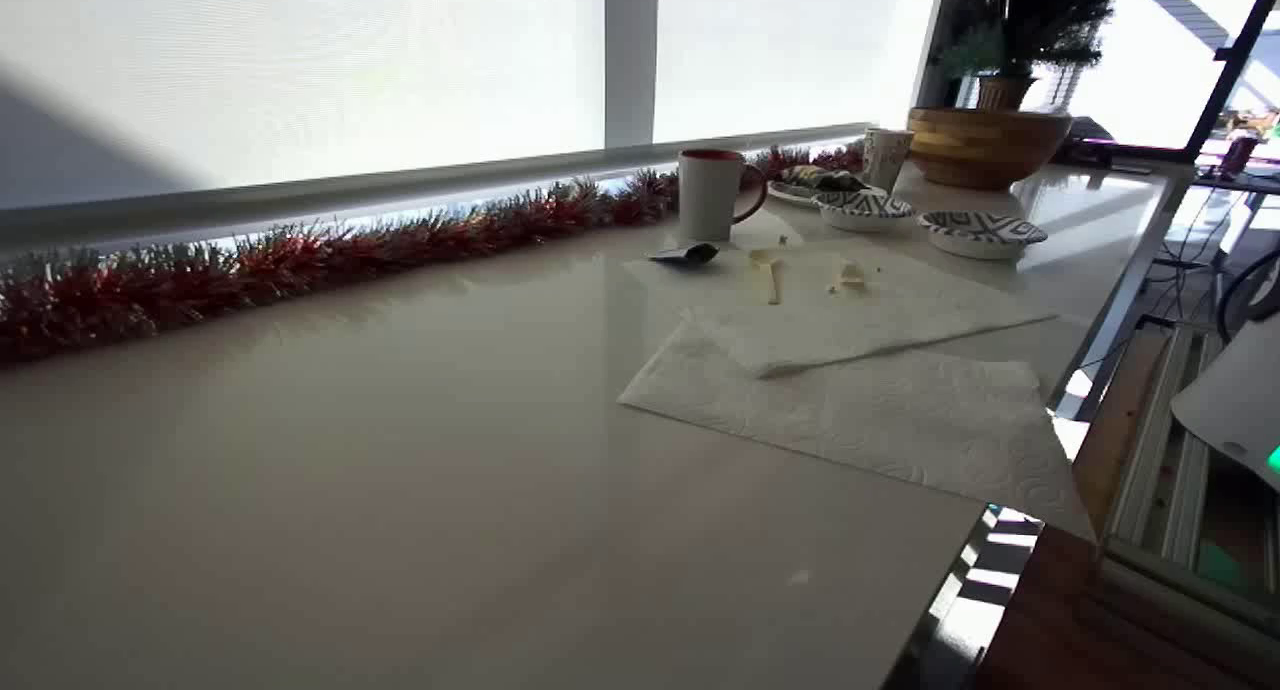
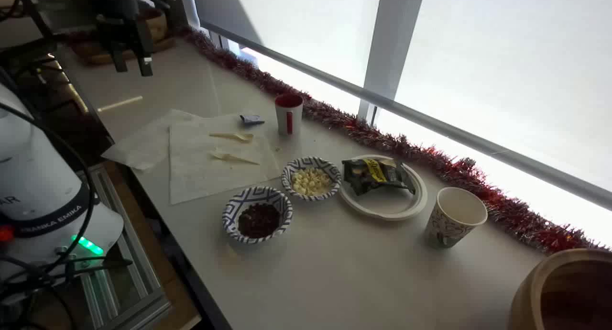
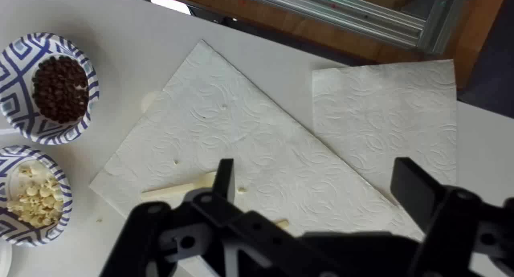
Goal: Use the spoon to transfer some contents from the closest bowl to the right cup
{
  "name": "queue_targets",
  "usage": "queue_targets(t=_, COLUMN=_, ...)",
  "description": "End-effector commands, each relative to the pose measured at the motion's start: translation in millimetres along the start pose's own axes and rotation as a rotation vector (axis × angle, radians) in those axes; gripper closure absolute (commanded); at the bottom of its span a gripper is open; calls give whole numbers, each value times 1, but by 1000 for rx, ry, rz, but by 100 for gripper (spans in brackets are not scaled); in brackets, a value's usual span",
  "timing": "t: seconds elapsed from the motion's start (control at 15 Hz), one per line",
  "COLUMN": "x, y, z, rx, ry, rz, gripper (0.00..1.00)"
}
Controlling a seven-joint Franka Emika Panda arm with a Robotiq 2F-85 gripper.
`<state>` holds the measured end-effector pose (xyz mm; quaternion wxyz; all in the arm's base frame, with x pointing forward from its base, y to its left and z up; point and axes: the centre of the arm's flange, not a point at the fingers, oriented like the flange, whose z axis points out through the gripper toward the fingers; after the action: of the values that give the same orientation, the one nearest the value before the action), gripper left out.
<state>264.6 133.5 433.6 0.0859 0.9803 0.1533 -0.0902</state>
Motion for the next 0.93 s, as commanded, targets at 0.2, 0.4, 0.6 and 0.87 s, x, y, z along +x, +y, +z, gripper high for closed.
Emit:
queue_targets(t=0.2, x=0, y=0, z=0, rx=0, ry=0, rz=0, gripper=0)
queue_targets(t=0.4, x=0, y=0, z=0, rx=0, ry=0, rz=0, gripper=0)
queue_targets(t=0.6, x=29, y=-6, z=7, rx=-7, ry=-25, rz=170, gripper=0)
queue_targets(t=0.87, x=77, y=0, z=32, rx=36, ry=-51, rz=373, gripper=0)
